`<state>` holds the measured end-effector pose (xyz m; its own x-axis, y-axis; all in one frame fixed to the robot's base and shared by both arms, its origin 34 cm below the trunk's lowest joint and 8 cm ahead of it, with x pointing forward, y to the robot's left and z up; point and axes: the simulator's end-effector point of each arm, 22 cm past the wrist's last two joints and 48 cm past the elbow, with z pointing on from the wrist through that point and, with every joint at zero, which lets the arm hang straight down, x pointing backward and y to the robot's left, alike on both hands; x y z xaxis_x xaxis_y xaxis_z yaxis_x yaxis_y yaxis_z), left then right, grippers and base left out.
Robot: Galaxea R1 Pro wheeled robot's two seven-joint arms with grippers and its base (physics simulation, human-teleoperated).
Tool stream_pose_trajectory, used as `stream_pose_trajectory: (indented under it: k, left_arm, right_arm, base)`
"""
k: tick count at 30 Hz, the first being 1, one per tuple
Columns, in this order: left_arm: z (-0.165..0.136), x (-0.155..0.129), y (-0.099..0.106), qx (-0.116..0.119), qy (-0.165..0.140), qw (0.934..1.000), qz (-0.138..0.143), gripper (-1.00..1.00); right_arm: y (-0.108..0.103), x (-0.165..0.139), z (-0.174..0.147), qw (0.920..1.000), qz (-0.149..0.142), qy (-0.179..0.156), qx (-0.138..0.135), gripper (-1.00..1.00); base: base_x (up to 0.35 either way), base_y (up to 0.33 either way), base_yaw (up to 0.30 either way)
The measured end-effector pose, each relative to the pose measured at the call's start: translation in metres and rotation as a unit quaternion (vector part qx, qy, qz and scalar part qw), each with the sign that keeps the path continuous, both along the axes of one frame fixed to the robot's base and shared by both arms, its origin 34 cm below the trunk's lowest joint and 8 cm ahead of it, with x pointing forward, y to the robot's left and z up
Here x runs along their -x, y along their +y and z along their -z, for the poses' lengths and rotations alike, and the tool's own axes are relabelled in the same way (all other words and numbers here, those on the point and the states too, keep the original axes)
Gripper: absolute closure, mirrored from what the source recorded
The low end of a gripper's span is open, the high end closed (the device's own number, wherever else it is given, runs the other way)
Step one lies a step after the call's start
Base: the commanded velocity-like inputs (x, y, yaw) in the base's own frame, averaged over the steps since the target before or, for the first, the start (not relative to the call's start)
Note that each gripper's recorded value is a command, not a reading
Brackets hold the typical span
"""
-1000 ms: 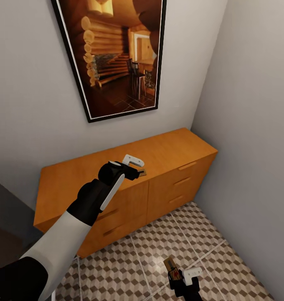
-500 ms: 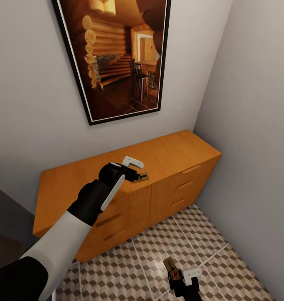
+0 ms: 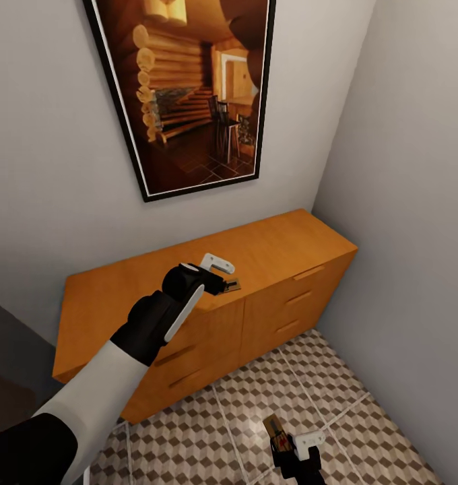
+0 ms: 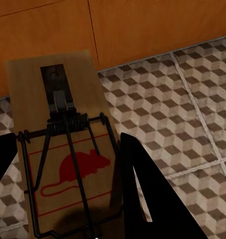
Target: Take the four mousetraps from the cabinet in the bathroom and place them on the bathroom floor. Make sure all four end up on the same floor surface, and ensure that at least two of them are either under or directly next to the same bathroom sink.
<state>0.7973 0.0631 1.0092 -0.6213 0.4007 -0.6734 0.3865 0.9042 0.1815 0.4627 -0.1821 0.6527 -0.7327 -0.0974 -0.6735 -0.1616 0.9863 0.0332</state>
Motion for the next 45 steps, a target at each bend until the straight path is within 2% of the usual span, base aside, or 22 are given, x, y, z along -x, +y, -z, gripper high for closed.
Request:
stream_pose_trajectory:
  k: [7,11,16,20,21,23,29,33,35,36,37,38,39,41,42,43,45]
  left_arm:
    - [0.001,0.001,0.007,-0.005,-0.002,0.9999,0.012,-1.00]
    - [-0.002,0.004,0.010,0.013,0.002,0.9991,0.040,-1.00]
    - [-0.011,0.010,0.031,0.034,0.009,0.9960,0.082,-1.00]
    - [-0.018,0.019,0.036,0.055,0.016,0.9910,0.121,-1.00]
    - [-0.020,0.025,0.033,0.067,0.022,0.9876,0.141,-1.00]
    - [-0.022,0.032,0.030,0.077,0.029,0.9837,0.160,-1.00]
    - [-0.029,0.045,0.026,0.081,0.032,0.9734,0.212,-1.00]
    - [-0.030,0.056,0.023,0.068,0.028,0.9609,0.267,-1.00]
    - [-0.026,0.064,0.024,0.051,0.034,0.9519,0.300,-1.00]
    - [-0.023,0.070,0.027,0.034,0.039,0.9449,0.323,-1.00]
    - [-0.020,0.073,0.028,0.024,0.043,0.9410,0.335,-1.00]
    - [-0.015,0.079,0.032,0.003,0.051,0.9329,0.356,-1.00]
    - [-0.013,0.083,0.035,-0.007,0.057,0.9285,0.367,-1.00]
    - [-0.006,0.094,0.044,-0.041,0.076,0.9117,0.402,-1.00]
    - [-0.006,0.098,0.049,-0.052,0.082,0.9055,0.413,-1.00]
    - [-0.011,0.098,0.055,-0.060,0.082,0.9018,0.420,-1.00]
    - [-0.019,0.095,0.062,-0.060,0.077,0.9028,0.419,-1.00]
  right_arm:
    - [-0.001,0.000,0.000,1.0000,0.000,0.000,0.001,1.00]
    - [-0.001,0.000,0.000,1.0000,0.000,0.000,0.001,1.00]
    - [-0.001,0.000,0.000,1.0000,0.000,0.000,0.001,1.00]
    - [-0.001,0.000,0.000,1.0000,0.000,0.001,0.001,1.00]
    - [-0.001,0.001,0.001,1.0000,0.000,0.003,0.001,1.00]
    - [-0.001,0.002,0.002,1.0000,0.000,0.006,0.002,1.00]
    - [-0.001,0.003,0.002,1.0000,0.000,0.008,0.002,1.00]
    - [-0.001,0.003,0.002,1.0000,0.000,0.008,0.002,1.00]
    - [-0.001,0.002,0.002,1.0000,0.000,0.008,0.002,1.00]
    - [-0.001,0.002,0.002,1.0000,0.000,0.008,0.002,1.00]
    - [0.000,0.002,0.002,1.0000,0.000,0.008,0.002,1.00]
    - [0.000,0.002,0.002,1.0000,0.000,0.008,0.001,1.00]
    - [0.000,0.002,0.002,1.0000,0.000,0.008,0.001,1.00]
    - [0.000,0.002,0.002,1.0000,0.000,0.008,0.001,1.00]
    - [0.000,0.002,0.002,1.0000,0.000,0.008,0.001,1.00]
    - [0.000,0.002,0.002,1.0000,0.000,0.007,0.001,1.00]
    - [0.000,0.002,0.002,1.0000,0.000,0.007,0.001,1.00]
  base:
    - [0.000,0.000,0.000]
    - [0.000,0.000,0.000]
    - [0.000,0.000,0.000]
    - [0.000,0.000,0.000]
    - [0.000,0.000,0.000]
    - [0.000,0.000,0.000]
    - [0.000,0.000,0.000]
    - [0.000,0.000,0.000]
    - [0.000,0.000,0.000]
    - [0.000,0.000,0.000]
    - [0.000,0.000,0.000]
    - [0.000,0.000,0.000]
    - [0.000,0.000,0.000]
    - [0.000,0.000,0.000]
    - [0.000,0.000,0.000]
    - [0.000,0.000,0.000]
    - [0.000,0.000,0.000]
